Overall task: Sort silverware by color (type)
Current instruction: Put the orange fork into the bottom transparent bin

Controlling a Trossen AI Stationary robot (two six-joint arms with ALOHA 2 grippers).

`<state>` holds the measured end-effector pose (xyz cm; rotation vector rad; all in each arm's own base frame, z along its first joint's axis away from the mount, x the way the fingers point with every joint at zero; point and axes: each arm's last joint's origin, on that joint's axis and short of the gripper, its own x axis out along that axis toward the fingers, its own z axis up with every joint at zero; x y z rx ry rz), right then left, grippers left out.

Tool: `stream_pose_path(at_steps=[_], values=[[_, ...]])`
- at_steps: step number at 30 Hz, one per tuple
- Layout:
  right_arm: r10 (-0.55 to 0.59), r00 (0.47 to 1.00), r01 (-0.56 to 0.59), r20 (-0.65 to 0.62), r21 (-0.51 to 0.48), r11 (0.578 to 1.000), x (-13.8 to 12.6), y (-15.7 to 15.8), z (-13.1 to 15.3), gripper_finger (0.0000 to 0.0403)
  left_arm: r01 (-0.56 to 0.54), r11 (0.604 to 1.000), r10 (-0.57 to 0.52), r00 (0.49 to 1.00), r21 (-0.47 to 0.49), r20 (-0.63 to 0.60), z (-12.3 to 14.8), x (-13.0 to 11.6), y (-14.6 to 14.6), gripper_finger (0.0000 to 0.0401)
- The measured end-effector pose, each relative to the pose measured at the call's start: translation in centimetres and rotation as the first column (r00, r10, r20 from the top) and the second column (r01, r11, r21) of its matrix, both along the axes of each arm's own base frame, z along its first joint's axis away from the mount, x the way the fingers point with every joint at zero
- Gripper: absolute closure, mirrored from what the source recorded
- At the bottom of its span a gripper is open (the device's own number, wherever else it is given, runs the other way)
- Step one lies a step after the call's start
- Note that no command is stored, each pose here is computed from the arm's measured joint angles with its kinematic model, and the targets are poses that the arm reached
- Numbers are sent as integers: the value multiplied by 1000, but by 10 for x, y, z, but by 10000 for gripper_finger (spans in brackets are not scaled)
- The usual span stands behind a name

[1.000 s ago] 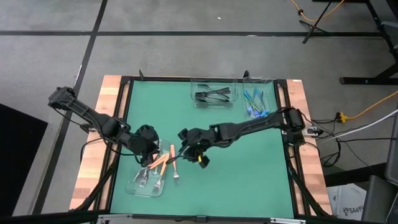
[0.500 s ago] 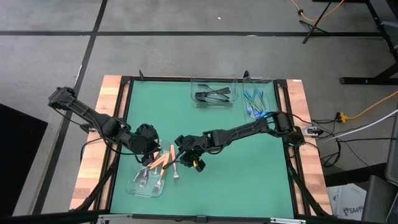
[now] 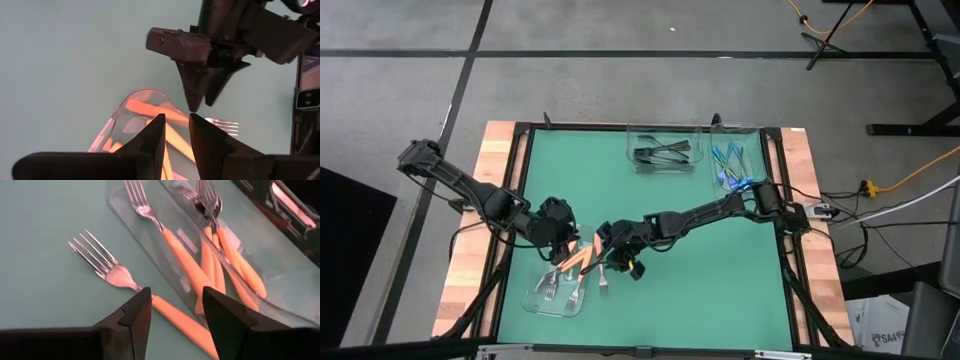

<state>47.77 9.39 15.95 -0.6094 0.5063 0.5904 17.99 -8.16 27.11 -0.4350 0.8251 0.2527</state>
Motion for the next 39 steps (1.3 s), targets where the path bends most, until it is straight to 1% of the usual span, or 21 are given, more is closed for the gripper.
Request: stream_pose_path(at_steps=[3, 10, 17, 20, 24, 26, 33, 39], values=[[7, 1000, -8, 23, 9, 1000, 1, 0, 2, 236, -4, 1000, 4, 1000, 3, 2, 0, 0, 0, 321], [8, 1000, -8, 16, 9, 1000, 1, 0, 2, 236, -7, 1000, 7, 1000, 1, 4, 0, 0, 0, 321], [-32, 999, 32, -4, 41, 999, 1, -3, 1, 236, -74, 995, 75, 997, -63, 16, 1, 1, 0, 321], [-46, 999, 45, 6, 33, 998, 2, -3, 2, 236, -71, 994, 75, 996, -81, 55, 3, 4, -2, 321], [-45, 999, 44, 4, 33, 998, 2, -3, 2, 236, -53, 997, 61, 991, -64, 117, 7, 8, -3, 321], [-38, 999, 38, 3, 38, 999, 2, -3, 2, 236, -66, 996, 73, 988, -56, 133, 8, 8, -3, 321], [-29, 1000, 29, -4, 54, 998, 2, -9, 2, 236, -100, 995, 103, 981, -30, 162, 9, 9, -1, 321], [-39, 999, 39, -10, 69, 997, 4, -18, 2, 236, -132, 990, 138, 974, -44, 181, 11, 13, 4, 321]])
